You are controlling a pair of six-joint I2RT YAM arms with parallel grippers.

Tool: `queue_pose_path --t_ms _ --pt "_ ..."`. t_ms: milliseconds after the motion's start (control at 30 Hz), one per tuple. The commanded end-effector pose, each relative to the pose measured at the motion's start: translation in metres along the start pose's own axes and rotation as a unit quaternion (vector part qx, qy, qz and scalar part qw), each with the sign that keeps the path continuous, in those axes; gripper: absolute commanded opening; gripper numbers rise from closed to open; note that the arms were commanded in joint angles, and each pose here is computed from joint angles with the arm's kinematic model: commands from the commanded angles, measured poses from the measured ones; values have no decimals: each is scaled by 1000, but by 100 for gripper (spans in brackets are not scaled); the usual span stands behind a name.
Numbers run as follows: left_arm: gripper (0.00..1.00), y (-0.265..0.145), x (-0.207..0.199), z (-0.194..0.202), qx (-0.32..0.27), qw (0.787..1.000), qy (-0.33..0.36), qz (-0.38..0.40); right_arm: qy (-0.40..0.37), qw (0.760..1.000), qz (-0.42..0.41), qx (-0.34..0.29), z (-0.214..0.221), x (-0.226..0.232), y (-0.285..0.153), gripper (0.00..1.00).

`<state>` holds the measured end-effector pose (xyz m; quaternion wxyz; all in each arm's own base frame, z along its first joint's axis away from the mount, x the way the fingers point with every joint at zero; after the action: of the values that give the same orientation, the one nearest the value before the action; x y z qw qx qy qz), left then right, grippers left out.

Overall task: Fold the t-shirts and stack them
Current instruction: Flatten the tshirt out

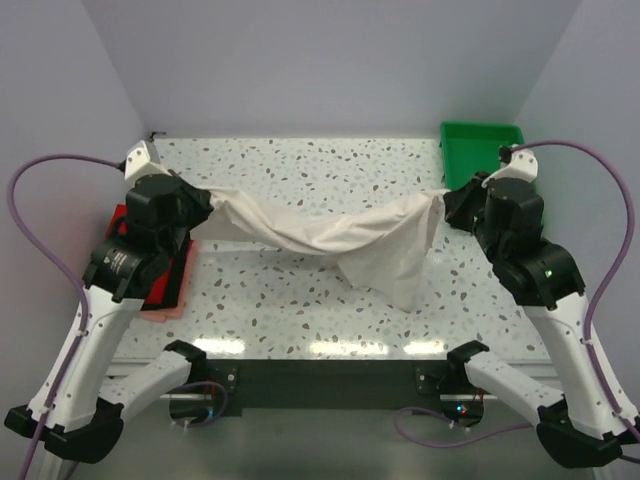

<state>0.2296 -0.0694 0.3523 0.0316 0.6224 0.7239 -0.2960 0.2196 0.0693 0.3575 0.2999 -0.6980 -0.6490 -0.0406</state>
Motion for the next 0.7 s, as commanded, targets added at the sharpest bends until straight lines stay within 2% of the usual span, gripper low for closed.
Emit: queue_pose_path --t_ms 0,33,133,167,267,300,333,400,433,500,533,667 --pt "0 -6 -12 -46 -81 997 -14 -4 -2 998 -4 -69 -47 19 -1 0" --pt "0 -6 -17 -56 -94 995 -19 -1 -5 997 -5 -70 -52 30 17 0" --pt "0 17 -38 -79 -132 991 -23 7 2 994 -33 -105 -82 55 35 0" --pt "0 23 -43 -86 -142 990 -25 10 -6 995 -31 -97 -82 63 57 0" --pt "0 55 -66 -117 -172 984 -26 38 8 988 -82 -127 -115 93 74 0" --pt "0 78 -73 -121 -170 984 -27 45 9 986 -106 -130 -129 106 88 0" --pt "0 79 -75 -148 -195 978 -38 58 12 984 -113 -139 -138 112 96 0" --pt "0 104 -86 -161 -186 978 -35 88 19 977 -139 -158 -166 130 105 0" --pt "0 92 -91 -194 -219 969 -42 103 19 975 -149 -165 -177 134 104 0" --pt "0 102 -97 -208 -213 970 -29 113 26 963 -173 -204 -210 146 86 0" --pt "0 84 -101 -235 -246 961 -31 126 24 964 -170 -203 -214 145 94 0" --pt "0 71 -95 -247 -260 956 -19 133 35 955 -196 -219 -231 149 75 0"
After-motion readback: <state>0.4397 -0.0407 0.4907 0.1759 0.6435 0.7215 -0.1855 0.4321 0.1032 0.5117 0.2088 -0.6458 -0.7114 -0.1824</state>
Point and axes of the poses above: each gripper's point midway between its finger pads, its own y axis out along the fingers, its own x axis along the line the jaws close on, z = x × y, the point moved 5 cm from there along -y, back along the fingers, and after that the axes turned 6 degrees about y, right-handed, at the moved point
